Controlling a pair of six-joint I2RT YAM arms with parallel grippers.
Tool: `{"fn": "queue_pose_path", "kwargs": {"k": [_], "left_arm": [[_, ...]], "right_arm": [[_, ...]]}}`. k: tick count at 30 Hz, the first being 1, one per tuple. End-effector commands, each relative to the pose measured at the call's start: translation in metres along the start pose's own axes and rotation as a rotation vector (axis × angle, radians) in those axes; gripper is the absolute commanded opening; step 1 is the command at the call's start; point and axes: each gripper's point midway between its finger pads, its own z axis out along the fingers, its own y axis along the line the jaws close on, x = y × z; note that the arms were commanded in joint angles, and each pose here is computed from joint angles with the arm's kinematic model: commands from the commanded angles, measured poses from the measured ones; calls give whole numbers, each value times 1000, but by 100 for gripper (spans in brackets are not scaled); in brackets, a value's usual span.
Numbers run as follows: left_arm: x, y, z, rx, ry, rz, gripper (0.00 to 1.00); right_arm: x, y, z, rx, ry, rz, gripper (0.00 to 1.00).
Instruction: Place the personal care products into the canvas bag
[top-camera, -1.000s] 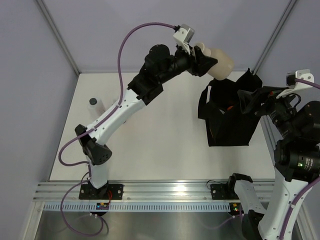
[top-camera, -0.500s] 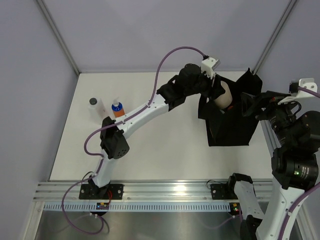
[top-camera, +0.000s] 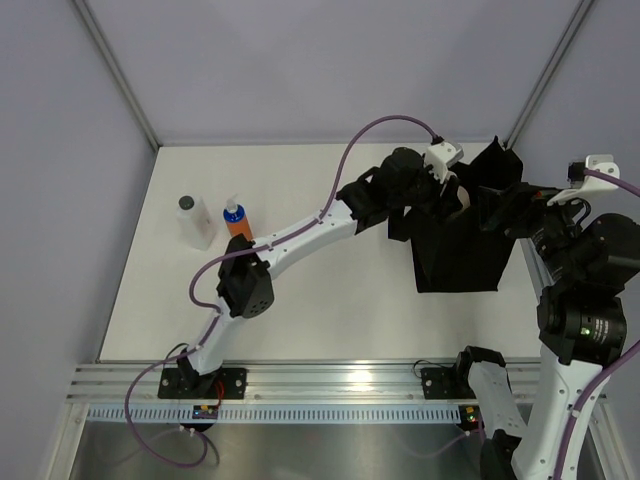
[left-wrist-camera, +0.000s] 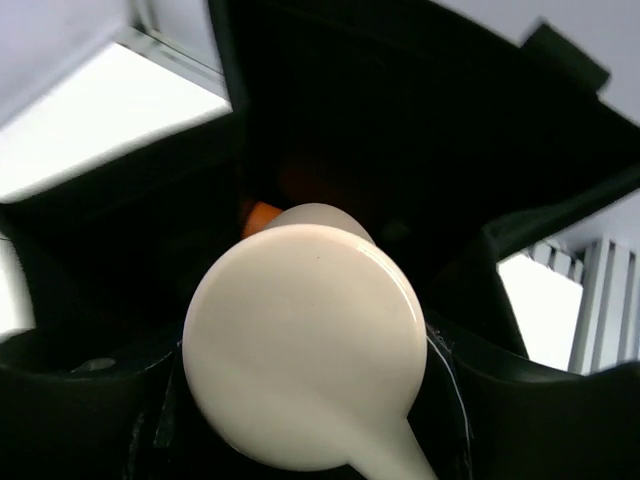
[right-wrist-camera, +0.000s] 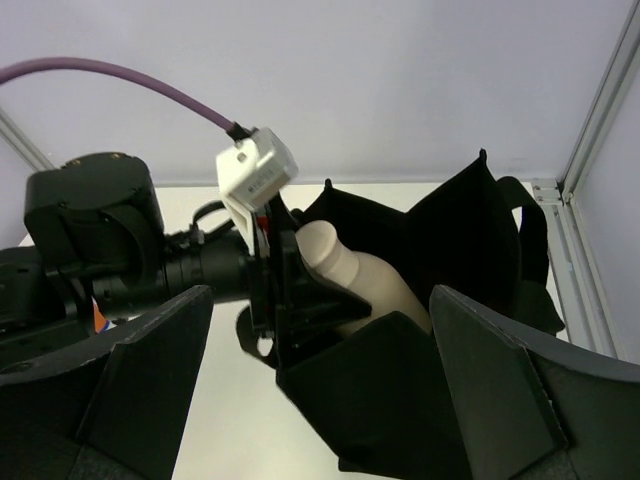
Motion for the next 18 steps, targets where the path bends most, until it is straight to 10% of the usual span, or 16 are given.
{"fn": "queue_pose_path", "kwargs": {"k": [1,18], "left_arm": [[-74,-47,-7,147,-229,79,0],[-16,-42,46,120,-167,-58,19]], "right_arm": [[-7,-2,1,6,-44,-1,99],[11,-6,5,-5,-31,31,100]]}}
